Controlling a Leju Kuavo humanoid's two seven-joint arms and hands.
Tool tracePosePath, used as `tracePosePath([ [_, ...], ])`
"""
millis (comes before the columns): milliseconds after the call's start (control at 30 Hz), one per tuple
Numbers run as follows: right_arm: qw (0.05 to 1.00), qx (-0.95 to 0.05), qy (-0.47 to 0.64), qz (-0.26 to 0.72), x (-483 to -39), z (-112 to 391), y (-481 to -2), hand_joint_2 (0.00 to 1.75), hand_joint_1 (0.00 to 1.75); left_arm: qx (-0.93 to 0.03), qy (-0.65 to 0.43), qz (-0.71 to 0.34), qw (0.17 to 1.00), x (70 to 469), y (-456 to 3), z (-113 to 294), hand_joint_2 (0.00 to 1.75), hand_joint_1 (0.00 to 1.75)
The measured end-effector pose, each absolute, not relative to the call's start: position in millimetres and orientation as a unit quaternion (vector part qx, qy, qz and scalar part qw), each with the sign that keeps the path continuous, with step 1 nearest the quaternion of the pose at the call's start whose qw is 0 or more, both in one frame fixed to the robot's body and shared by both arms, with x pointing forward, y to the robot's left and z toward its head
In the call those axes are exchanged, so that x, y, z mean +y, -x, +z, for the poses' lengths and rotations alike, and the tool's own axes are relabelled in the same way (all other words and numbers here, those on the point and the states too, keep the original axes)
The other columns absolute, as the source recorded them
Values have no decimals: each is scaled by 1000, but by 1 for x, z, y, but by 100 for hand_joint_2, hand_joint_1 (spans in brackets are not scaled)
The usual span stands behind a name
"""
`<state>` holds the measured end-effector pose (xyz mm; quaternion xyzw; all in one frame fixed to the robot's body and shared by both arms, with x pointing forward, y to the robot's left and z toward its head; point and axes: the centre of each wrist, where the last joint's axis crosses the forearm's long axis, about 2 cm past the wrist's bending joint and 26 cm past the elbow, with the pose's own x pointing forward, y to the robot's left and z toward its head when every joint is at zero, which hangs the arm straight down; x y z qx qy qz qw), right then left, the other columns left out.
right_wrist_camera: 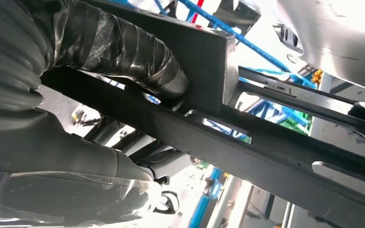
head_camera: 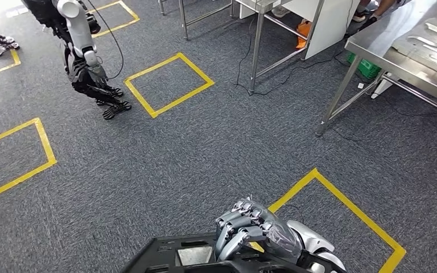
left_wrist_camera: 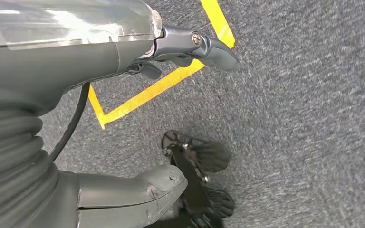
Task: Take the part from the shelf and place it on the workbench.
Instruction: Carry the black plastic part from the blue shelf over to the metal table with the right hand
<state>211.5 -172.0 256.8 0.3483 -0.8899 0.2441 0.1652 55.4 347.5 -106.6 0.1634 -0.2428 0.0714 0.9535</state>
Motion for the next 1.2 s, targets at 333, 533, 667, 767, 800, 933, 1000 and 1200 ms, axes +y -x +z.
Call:
tracePosePath([
  [333,174,-890,-348,239,-171,255,-211,175,175,-232,-170,65,955,350,-53,-107,175,0],
  [533,176,-892,-349,226,-175,255,-213,175,175,-225,-171,61,957,349,-52,-107,175,0],
  [667,181,-891,-347,230,-183,255,-218,175,175,-213,-175,60,959,349,-51,-107,175,0],
  [767,187,-891,-335,242,-191,254,-224,175,175,-208,-178,53,960,352,-51,-107,175,0],
  [800,189,-891,-332,245,-193,254,-225,175,175,-208,-177,50,961,353,-51,-106,175,0],
  [933,197,-891,-324,251,-198,251,-229,175,175,-210,-175,41,961,353,-52,-106,175,0],
  [1000,201,-890,-322,251,-198,249,-230,175,175,-207,-174,40,962,353,-51,-106,175,0],
  [1200,208,-889,-321,252,-198,245,-231,175,175,-197,-176,38,964,352,-45,-107,175,0],
])
